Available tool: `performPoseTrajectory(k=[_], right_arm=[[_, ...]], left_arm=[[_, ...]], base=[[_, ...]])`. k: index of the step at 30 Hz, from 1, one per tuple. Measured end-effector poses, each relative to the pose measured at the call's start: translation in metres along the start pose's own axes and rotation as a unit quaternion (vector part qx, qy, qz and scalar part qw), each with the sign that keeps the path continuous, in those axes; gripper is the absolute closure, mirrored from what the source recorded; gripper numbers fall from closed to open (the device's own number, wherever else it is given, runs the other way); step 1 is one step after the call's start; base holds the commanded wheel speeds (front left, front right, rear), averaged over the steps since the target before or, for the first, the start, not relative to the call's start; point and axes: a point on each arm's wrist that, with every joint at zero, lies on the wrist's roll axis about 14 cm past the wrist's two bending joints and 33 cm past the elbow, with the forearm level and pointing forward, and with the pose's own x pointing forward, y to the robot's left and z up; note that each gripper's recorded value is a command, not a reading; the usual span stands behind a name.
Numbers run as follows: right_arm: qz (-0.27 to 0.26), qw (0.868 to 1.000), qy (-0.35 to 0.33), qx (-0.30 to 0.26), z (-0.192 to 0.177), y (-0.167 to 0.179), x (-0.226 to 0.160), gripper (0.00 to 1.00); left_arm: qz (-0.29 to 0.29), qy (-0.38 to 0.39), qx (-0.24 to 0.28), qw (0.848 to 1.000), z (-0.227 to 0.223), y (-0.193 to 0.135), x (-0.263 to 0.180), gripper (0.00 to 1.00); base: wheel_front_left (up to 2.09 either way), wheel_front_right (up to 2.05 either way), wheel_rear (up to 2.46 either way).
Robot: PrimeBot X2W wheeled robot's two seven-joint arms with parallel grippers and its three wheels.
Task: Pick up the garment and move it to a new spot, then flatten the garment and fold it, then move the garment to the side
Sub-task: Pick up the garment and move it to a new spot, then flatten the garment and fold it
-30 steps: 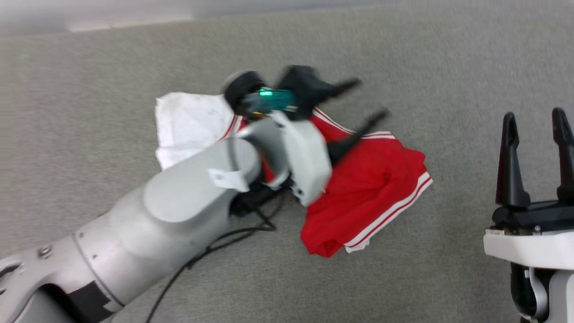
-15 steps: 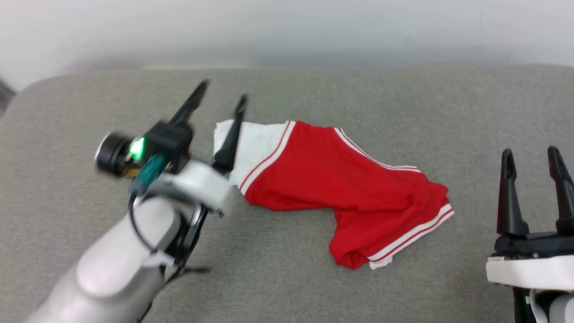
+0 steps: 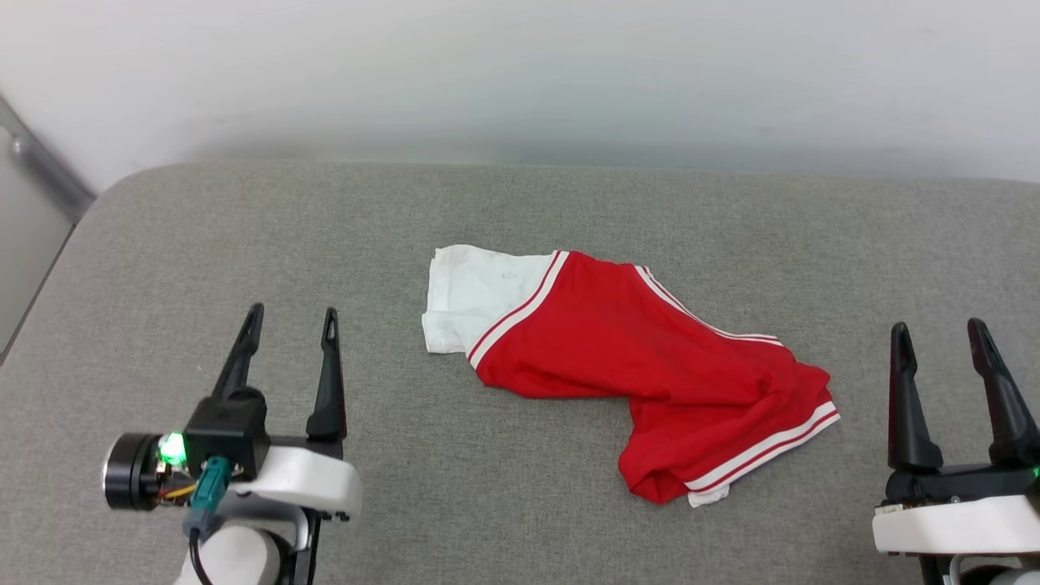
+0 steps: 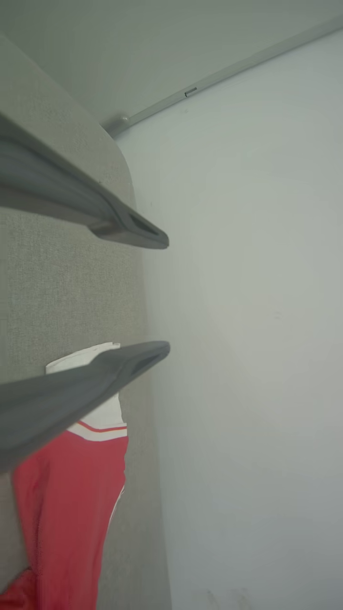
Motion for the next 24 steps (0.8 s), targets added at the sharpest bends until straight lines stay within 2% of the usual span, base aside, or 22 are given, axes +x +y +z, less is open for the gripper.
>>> performPoseTrajectory(k=[13,24], right_arm=[[-0.005,0.999,0.035,0.010,-0.017,-0.002,-0.019,0.00],[-0.007,0.999,0.039,0.014,-0.019,-0.002,-0.022,0.00]], left_arm=[[0.012,0.033,-0.005,0.999,-0.025,0.000,-0.031,0.00],[0.000,0.040,-0.003,0.999,-0.032,-0.003,-0.034,0.00]], base=[[0.00,0.00,0.00],[0.00,0.00,0.00]])
